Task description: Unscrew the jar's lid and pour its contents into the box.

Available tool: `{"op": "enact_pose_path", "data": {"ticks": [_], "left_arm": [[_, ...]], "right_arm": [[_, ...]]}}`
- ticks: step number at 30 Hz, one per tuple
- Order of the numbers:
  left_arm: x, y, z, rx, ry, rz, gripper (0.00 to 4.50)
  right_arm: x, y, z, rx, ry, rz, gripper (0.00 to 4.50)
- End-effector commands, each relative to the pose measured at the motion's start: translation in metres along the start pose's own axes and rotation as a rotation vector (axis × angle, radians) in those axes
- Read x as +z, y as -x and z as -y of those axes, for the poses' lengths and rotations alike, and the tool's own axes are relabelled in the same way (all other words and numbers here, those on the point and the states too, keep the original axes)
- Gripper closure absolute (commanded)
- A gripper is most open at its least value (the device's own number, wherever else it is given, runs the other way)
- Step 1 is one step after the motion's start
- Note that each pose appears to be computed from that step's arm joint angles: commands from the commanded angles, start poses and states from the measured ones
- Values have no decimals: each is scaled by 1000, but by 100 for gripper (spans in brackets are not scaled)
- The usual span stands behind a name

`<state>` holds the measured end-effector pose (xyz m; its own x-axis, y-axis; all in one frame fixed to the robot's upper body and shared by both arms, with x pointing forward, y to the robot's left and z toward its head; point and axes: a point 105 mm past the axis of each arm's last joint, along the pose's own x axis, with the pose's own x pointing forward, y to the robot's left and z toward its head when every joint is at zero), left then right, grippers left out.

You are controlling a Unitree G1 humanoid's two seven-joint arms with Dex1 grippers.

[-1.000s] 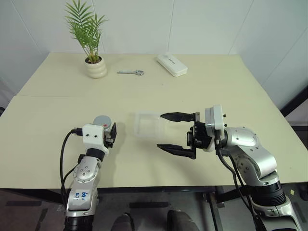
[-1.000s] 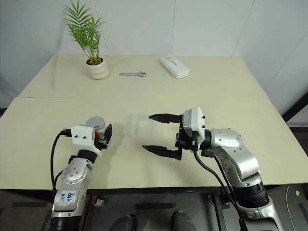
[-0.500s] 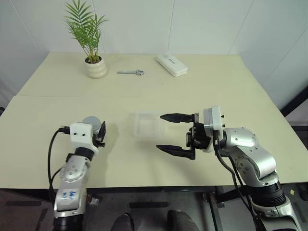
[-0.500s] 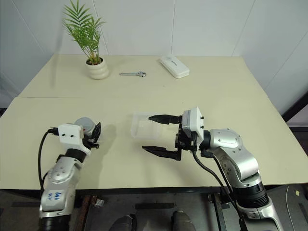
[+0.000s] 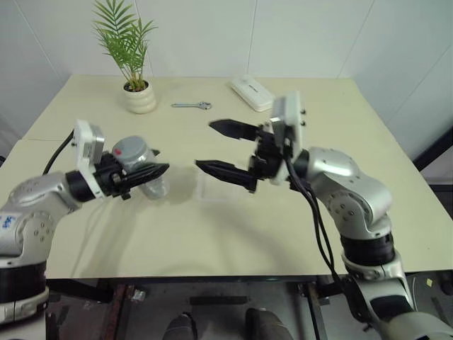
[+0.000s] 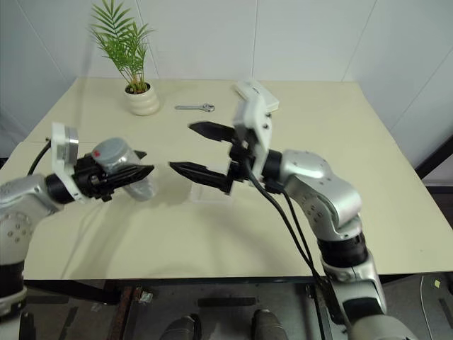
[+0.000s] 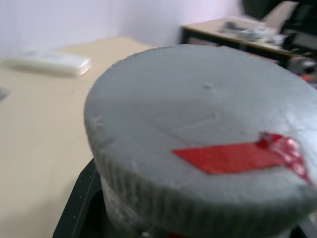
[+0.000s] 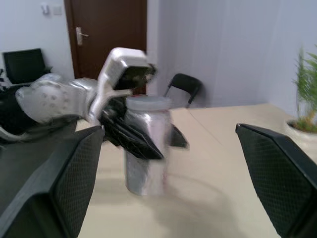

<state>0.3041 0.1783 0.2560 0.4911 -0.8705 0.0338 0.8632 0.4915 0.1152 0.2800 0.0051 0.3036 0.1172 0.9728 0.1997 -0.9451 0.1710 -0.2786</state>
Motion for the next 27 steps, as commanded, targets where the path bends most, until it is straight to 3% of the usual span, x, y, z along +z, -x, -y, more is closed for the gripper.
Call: {"op": "enact_pose_path", "data": {"ticks": [1, 10, 24, 27], "left_arm": [[-7, -17, 6, -74, 10, -24, 247], [-13, -38, 21, -195, -40, -54, 247], [-14, -36, 22, -220, -78, -63, 247], [-14, -36, 22, -219, -87, -61, 247]], "right_arm": [[2, -17, 1, -9, -16, -6, 0], [-16, -42, -3, -4, -29, -100, 0], [-30, -40, 2, -28, -59, -168, 0], [-29, -40, 0, -16, -62, -161, 60]]}}
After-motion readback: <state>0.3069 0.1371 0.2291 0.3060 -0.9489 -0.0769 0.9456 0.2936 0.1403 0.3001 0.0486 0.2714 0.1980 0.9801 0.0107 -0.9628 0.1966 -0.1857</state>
